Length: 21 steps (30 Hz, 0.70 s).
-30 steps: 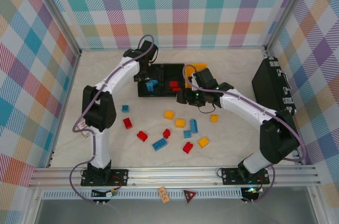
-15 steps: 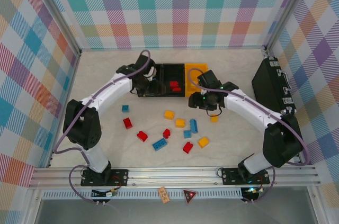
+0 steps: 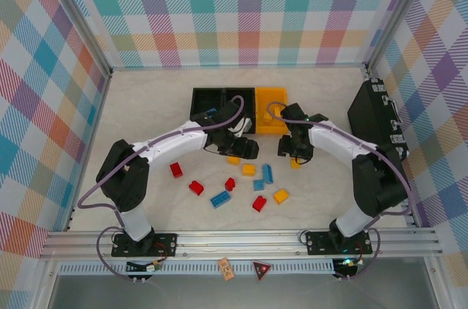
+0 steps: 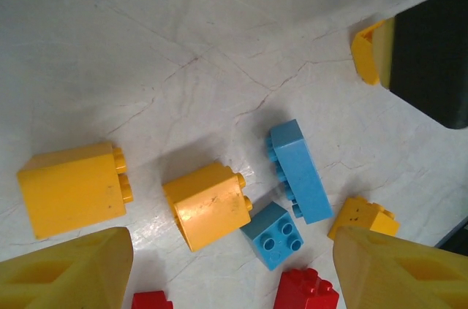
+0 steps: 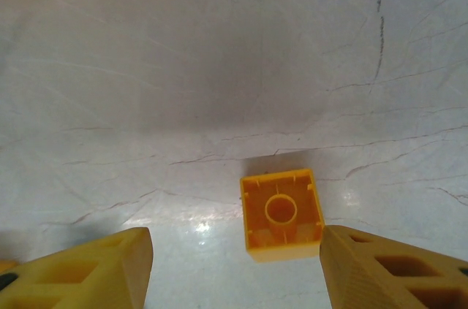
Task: Sort the legos into containers by color
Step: Pick up the lego from the middle-right of the table.
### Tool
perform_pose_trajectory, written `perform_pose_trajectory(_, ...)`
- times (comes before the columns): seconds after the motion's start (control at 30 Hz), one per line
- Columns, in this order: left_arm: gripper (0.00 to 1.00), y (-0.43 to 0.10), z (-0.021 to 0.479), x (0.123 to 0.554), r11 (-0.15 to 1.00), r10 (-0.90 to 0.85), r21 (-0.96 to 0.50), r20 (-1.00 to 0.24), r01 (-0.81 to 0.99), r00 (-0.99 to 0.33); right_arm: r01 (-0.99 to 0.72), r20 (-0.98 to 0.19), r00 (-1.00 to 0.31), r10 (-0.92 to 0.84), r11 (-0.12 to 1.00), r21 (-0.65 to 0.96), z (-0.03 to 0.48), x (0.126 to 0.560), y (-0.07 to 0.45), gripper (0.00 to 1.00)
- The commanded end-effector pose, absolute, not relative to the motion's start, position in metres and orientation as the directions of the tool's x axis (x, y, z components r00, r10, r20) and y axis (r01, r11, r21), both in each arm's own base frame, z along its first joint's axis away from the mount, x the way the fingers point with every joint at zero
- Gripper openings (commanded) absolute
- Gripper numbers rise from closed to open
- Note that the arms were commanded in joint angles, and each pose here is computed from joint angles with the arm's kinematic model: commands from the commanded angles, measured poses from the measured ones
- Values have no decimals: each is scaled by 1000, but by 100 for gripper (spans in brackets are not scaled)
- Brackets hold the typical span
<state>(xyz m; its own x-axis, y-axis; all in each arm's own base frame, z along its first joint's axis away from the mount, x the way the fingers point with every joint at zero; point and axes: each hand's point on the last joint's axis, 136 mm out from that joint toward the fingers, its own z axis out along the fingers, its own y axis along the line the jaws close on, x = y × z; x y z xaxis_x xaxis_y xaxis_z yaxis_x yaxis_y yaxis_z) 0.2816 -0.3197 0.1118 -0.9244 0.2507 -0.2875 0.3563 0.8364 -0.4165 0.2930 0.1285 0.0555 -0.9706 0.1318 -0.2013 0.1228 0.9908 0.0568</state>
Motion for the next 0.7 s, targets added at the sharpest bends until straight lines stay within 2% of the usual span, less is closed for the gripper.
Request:
perform_pose_trajectory(0.0, 72, -323, 111, 283, 839, 245, -417, -283, 349, -927, 127, -170, -977, 128, 992, 18, 41, 289, 121, 62)
perform_pose_trajectory(0.3, 72, -320, 100, 276, 851, 239, -411, -253, 327, -938, 145, -126, -981, 146, 989, 19, 24, 279, 121, 59)
perform_pose_trajectory(0.5, 72, -322, 97, 275, 850, 241, -412, -251, 329, -937, 178, -99, -979, 177, 984, -2, 21, 267, 114, 62)
perform_pose_trajectory(0.67, 72, -324, 92, 274, 850, 247, -412, -239, 328, -939, 188, -96, -977, 190, 982, 20, 20, 262, 115, 56)
